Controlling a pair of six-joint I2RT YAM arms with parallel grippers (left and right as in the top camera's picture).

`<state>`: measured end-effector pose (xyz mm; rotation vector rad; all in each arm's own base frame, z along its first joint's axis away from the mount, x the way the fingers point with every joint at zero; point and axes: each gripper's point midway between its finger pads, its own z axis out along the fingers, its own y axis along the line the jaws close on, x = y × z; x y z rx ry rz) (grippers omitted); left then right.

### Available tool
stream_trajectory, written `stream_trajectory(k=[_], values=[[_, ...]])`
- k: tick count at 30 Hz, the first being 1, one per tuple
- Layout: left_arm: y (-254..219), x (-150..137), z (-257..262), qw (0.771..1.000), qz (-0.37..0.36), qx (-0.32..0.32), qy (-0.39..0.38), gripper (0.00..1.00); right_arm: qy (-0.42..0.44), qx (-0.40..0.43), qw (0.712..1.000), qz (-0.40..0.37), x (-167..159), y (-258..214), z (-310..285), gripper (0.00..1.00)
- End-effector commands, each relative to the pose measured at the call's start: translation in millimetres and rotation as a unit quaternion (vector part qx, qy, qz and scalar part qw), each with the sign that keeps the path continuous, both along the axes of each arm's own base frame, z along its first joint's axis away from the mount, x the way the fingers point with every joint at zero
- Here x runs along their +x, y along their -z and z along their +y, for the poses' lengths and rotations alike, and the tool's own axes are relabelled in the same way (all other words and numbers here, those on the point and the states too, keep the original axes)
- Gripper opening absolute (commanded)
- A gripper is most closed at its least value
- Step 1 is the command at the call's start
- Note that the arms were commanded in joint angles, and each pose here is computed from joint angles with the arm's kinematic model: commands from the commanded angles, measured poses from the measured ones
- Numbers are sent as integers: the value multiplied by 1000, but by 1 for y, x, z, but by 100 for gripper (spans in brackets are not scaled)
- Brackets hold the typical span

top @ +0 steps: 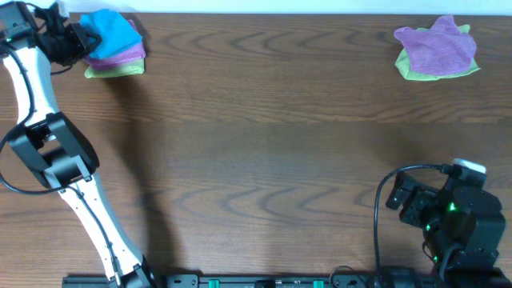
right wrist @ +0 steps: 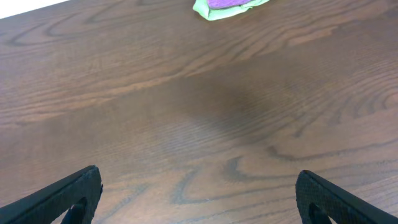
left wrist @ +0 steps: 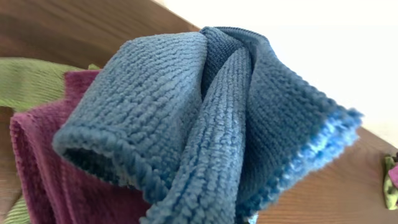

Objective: Fold the cloth
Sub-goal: 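Lower the blue cloth onto the stack and adjust it with the left gripper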

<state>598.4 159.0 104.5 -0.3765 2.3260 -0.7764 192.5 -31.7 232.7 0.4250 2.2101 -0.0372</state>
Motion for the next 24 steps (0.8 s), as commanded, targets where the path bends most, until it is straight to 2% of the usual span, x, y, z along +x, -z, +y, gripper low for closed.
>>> stream_trajectory(k=[1, 10, 11, 13, 15, 18, 24], values=[[-12, 5, -5, 1000, -16, -13, 5, 6, 14, 7, 1000, 2, -1, 3, -3, 99], [-1, 5, 11, 999, 7, 22, -31, 6, 20, 15, 1000, 1, -1, 3, -3, 99], [0, 5, 13, 999, 9, 27, -35, 10, 20, 15, 1000, 1, -1, 3, -3, 99], [2, 5, 17, 998, 14, 37, -45, 32, 21, 16, 1000, 0, 0, 3, -3, 99], [5, 6, 24, 997, 23, 43, -65, 65, 22, 17, 1000, 0, 0, 3, -3, 99], [6, 7, 30, 995, 26, 57, -79, 97, 23, 19, 1000, -3, 0, 2, -3, 99], [12, 5, 46, 989, 46, 79, -120, 95, 24, 23, 999, -4, 0, 2, -2, 99]])
